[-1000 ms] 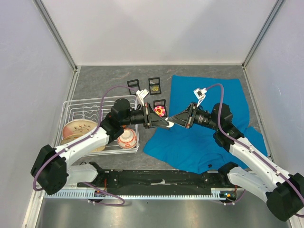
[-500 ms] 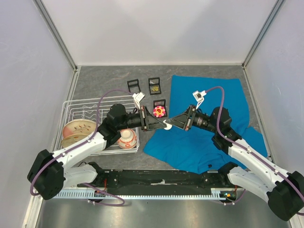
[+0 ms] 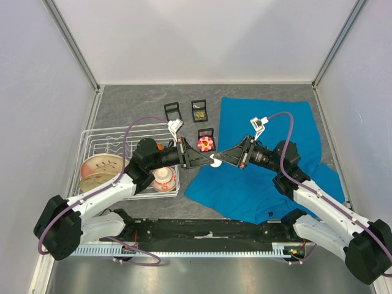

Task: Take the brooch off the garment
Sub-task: Close the brooch.

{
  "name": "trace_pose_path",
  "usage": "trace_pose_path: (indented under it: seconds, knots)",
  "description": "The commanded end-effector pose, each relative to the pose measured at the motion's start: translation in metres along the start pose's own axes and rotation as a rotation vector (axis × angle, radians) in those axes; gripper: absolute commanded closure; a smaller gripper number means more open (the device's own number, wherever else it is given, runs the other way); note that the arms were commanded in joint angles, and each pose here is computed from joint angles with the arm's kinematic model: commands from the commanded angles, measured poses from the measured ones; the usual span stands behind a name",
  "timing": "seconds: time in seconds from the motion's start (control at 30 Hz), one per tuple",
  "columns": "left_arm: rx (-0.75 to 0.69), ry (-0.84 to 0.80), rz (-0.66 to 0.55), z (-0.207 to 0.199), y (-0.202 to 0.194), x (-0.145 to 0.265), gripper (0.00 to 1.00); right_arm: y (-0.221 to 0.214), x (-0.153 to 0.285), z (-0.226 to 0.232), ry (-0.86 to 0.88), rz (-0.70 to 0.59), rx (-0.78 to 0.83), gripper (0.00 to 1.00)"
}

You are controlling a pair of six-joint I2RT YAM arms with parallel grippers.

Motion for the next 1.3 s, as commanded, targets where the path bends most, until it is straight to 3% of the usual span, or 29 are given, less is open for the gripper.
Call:
trace_pose_path:
  seconds: [0.0,0.13,0.33,0.57,0.7,0.73,0.77,0.87,1.03,1.27]
  knots:
    - [-0.010,-0.063,-0.050,-0.013,0.005,0.005,0.85,0.006,0.005,0.014,0.089,-0.033,0.003,1.00]
    - [-0.013,-0.065,-0.057,-0.014,0.006,0.006,0.83,0.007,0.005,0.014,0.103,-0.034,-0.009,1.00]
    - [-0.022,-0.073,-0.050,-0.017,0.007,0.004,0.93,0.007,0.005,0.015,0.116,-0.034,-0.021,1.00]
    - [-0.025,-0.094,-0.025,-0.022,0.009,-0.001,0.93,0.012,0.004,0.020,0.125,-0.038,-0.016,1.00]
    - [-0.037,-0.103,-0.025,-0.024,0.012,-0.004,0.98,0.012,0.002,0.016,0.082,-0.005,0.013,0.99]
    - [-0.036,-0.096,-0.022,-0.024,0.012,-0.004,0.98,0.012,0.001,0.013,0.057,0.005,0.025,0.95]
    - [-0.058,-0.098,-0.017,-0.027,0.013,-0.005,0.98,0.013,0.002,0.011,0.031,0.010,0.036,0.79]
    - [-0.101,-0.051,-0.004,-0.026,0.013,-0.004,0.98,0.015,0.004,0.005,-0.038,0.046,0.061,0.46]
    - [-0.139,-0.005,0.056,-0.021,0.010,-0.004,0.98,0.013,0.008,0.004,-0.027,0.085,0.066,0.37]
    - [-0.163,0.008,0.123,-0.018,0.006,-0.005,0.98,0.010,0.008,0.009,0.022,0.147,0.102,0.36]
Point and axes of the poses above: each gripper's point midway between its finger pads, its own x axis back along the fingers, its own z axis along the line the jaws close on, y = z × x, the point moved 3 cm from there along x, back along the fingers, and after that the axes turned 6 degrees about x, right-handed, at the moved point
